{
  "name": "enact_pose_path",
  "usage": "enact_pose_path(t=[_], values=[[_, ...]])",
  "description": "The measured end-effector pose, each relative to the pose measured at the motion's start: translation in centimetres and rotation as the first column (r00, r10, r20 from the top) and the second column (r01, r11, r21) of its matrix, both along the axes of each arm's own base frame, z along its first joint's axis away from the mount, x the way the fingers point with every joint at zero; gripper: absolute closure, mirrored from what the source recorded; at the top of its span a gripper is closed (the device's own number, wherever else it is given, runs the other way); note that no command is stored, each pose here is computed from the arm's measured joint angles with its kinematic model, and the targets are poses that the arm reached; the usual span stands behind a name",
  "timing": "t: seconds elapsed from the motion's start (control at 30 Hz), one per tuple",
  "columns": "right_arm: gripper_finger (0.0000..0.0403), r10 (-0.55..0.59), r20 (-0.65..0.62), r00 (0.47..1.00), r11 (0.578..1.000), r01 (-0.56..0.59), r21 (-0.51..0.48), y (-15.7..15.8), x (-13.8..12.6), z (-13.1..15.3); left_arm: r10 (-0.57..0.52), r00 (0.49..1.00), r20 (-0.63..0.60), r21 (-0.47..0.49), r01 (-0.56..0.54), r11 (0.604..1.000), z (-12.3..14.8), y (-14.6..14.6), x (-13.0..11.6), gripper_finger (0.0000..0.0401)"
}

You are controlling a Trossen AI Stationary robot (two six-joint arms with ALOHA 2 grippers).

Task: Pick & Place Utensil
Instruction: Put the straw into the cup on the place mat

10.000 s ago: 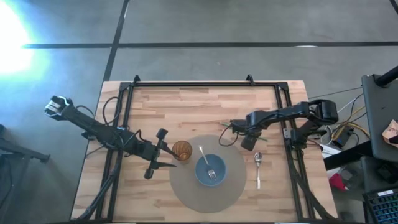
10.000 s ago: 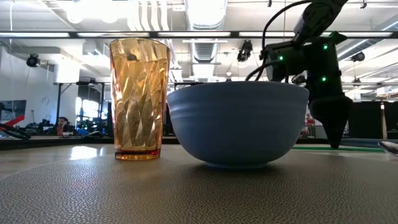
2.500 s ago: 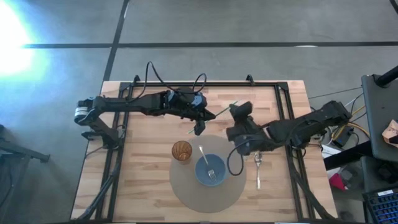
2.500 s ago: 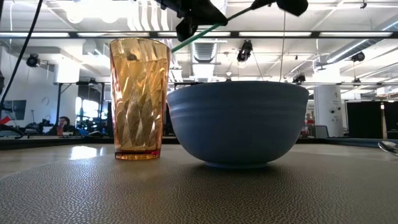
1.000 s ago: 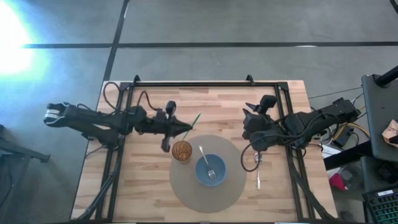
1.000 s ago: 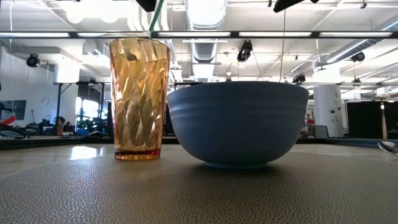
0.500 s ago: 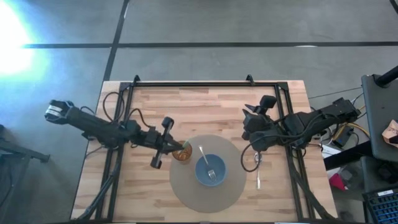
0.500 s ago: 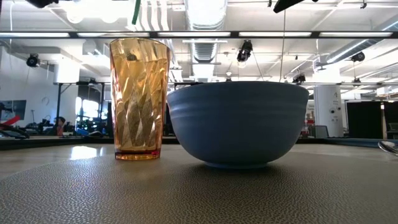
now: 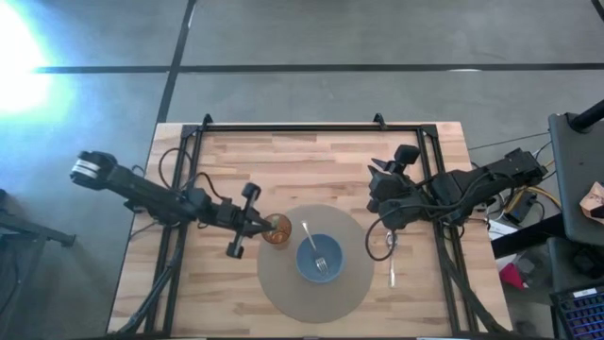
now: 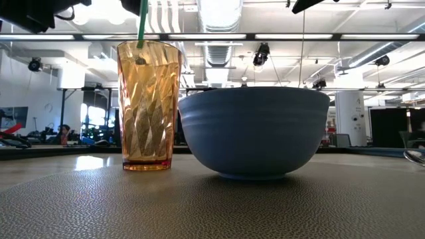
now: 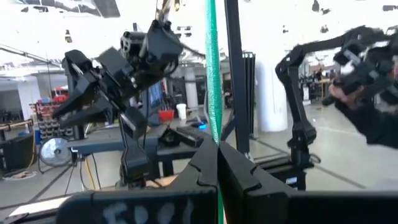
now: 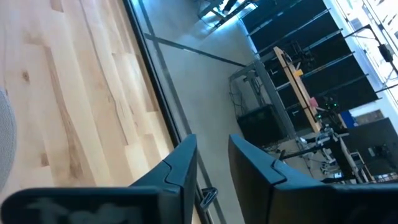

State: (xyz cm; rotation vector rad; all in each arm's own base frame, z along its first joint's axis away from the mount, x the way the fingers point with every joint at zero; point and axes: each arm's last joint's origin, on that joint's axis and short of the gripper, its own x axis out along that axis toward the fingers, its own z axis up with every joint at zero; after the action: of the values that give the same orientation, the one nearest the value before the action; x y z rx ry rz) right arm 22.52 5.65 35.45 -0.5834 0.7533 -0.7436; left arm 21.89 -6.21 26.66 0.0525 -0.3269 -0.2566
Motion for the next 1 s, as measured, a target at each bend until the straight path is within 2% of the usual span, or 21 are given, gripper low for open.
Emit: enact_pose_path(t=[0.17, 0.43, 0.8, 1.0], values=[[0.0312, 0.0, 0.001, 1.0, 1.0, 0.0, 0.001, 0.0, 0.0, 0.0, 0.011, 1.0, -0.026, 0.032, -0.01, 0.999, -1.1, -0.2, 0.8, 0.0401], [0.0326, 0.0, 0.003, 1.0, 1.0, 0.0, 0.001, 0.0, 0.0, 0.0, 0.11, 0.993, -0.053, 0.033, -0.108, 0.994, -2.9, -0.3, 2.3, 0.0401], [0.0319, -0.01, 0.014, 1.0, 1.0, 0.009, 0.01, 0.0, 0.0, -0.2, 0.189, 0.977, -0.099, -0.022, -0.192, 0.981, -4.4, -0.3, 3.2, 0.0401], [0.0312, -0.003, -0.005, 1.0, 1.0, 0.003, 0.02, 0.0, 0.0, -0.7, 0.262, 0.956, -0.132, -0.06, -0.272, 0.961, -4.9, 0.0, 2.7, 0.0401]])
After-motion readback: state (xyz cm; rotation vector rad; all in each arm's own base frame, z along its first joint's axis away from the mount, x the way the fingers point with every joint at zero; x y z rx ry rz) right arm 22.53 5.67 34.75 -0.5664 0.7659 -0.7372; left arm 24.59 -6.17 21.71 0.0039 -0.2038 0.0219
